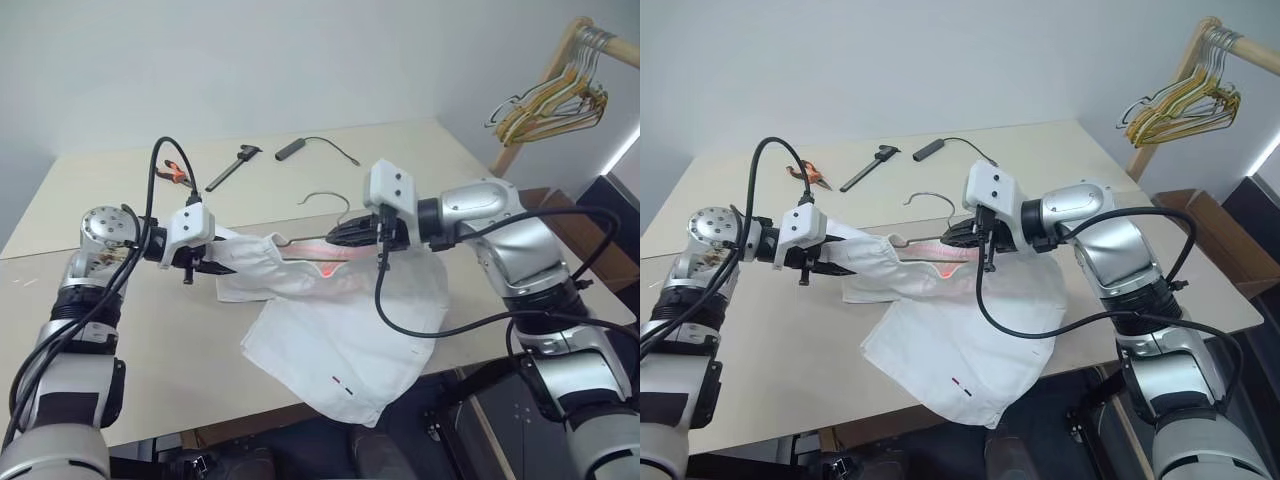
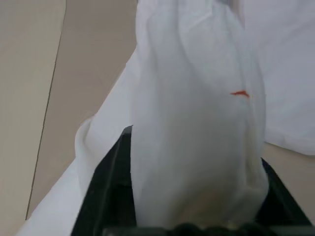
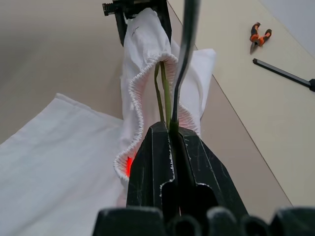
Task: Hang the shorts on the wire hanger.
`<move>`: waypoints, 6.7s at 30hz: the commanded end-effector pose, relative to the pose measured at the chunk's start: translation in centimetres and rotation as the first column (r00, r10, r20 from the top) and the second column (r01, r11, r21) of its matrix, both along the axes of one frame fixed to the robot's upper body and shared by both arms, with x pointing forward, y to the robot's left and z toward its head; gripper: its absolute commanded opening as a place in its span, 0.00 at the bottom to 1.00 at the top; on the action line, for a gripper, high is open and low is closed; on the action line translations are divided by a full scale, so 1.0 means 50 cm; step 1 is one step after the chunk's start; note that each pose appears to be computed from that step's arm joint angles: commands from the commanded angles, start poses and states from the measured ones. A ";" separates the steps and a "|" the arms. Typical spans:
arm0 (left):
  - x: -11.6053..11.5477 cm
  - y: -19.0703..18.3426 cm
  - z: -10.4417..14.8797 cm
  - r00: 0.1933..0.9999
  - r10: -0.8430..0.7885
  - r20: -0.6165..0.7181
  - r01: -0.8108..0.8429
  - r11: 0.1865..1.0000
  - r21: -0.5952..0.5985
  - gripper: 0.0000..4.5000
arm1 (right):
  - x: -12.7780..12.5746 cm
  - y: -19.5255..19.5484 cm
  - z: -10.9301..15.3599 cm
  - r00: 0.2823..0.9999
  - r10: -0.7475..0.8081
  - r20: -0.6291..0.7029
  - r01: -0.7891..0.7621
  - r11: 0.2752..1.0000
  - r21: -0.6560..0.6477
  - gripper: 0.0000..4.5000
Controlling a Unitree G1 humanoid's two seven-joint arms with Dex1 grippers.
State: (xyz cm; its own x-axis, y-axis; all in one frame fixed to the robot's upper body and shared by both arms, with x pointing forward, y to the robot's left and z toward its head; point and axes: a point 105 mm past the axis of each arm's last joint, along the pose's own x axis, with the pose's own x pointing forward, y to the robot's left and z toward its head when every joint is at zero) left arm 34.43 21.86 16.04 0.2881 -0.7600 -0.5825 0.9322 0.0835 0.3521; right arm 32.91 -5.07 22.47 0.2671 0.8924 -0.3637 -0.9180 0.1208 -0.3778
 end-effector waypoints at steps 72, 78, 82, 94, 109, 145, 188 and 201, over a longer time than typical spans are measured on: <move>0.051 -0.177 0.067 0.974 -0.177 0.142 0.192 0.976 -0.104 0.00 | -0.005 -0.154 -0.017 0.978 -0.193 0.075 0.207 0.914 -0.350 0.64; 0.045 -0.182 0.069 0.965 -0.199 0.173 0.221 0.969 -0.113 0.00 | -0.016 -0.150 -0.023 0.986 -0.160 0.049 0.166 0.915 -0.367 0.18; 0.042 -0.191 0.077 0.962 -0.212 0.174 0.236 0.962 -0.137 0.13 | -0.027 -0.150 -0.031 0.989 -0.148 0.011 0.142 0.922 -0.361 0.00; 0.035 -0.210 0.155 0.951 -0.206 0.231 0.275 0.903 -0.329 0.95 | -0.072 -0.187 -0.071 0.949 -0.264 -0.172 0.210 0.937 -0.280 0.00; 0.001 -0.221 0.327 0.957 -0.009 0.291 0.232 0.624 -0.746 0.99 | -0.145 -0.361 -0.101 0.548 -0.728 -0.412 0.763 0.637 -0.111 0.00; -0.110 -0.276 0.346 0.996 -0.046 0.078 0.090 0.413 -0.906 0.99 | -0.140 -0.794 0.056 -0.537 -0.737 -0.409 0.787 -0.613 0.072 0.00; -0.120 -0.272 0.343 0.993 -0.024 0.117 0.116 0.435 -0.893 1.00 | -0.121 -0.810 0.029 -0.647 -0.659 -0.382 0.674 -0.729 0.116 0.64; -0.101 -0.229 0.301 0.982 0.159 0.101 0.017 0.457 -0.889 1.00 | -0.122 -0.618 0.316 -0.702 -0.683 0.203 0.337 -0.068 0.939 0.99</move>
State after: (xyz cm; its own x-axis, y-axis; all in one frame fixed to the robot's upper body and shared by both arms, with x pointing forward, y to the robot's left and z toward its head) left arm 29.73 9.56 30.55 0.3482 -0.8332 0.4297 0.8921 0.4353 0.1212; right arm 27.36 -40.20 34.95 0.4014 -0.6741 0.6200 0.9155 0.3161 -0.2490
